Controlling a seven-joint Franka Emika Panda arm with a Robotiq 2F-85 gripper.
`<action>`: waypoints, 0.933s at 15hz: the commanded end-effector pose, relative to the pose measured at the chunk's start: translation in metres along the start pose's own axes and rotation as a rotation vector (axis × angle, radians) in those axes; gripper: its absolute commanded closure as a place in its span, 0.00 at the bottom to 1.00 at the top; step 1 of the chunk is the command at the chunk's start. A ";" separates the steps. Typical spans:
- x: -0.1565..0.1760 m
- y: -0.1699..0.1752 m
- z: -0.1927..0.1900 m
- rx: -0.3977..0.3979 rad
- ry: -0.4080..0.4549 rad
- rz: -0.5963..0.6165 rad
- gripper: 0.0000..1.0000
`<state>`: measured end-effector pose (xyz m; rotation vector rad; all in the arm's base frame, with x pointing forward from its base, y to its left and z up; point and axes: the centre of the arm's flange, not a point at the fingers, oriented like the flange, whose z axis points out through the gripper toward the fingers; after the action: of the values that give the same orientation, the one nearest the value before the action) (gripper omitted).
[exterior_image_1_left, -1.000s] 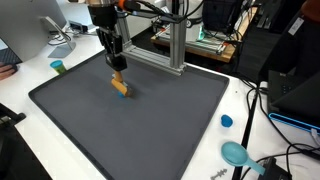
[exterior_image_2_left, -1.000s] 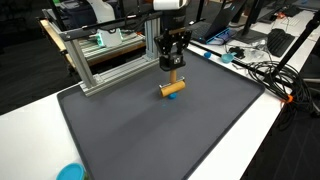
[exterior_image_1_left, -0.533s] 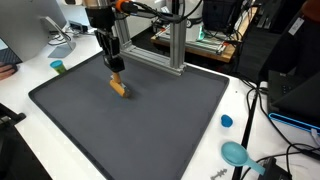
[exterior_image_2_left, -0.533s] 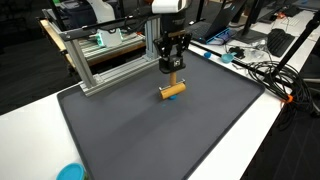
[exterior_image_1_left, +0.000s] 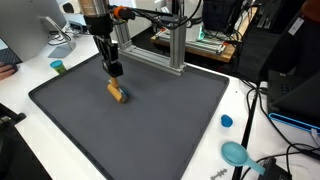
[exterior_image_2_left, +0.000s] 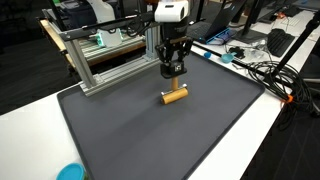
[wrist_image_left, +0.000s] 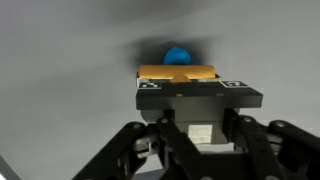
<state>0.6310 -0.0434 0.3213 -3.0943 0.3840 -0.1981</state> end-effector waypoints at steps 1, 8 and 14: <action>-0.003 -0.001 0.011 0.010 -0.094 -0.001 0.78; -0.005 -0.003 0.005 0.005 -0.126 -0.009 0.78; -0.008 -0.004 0.018 0.006 -0.167 -0.011 0.78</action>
<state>0.6320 -0.0404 0.3240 -3.1001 0.3680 -0.0891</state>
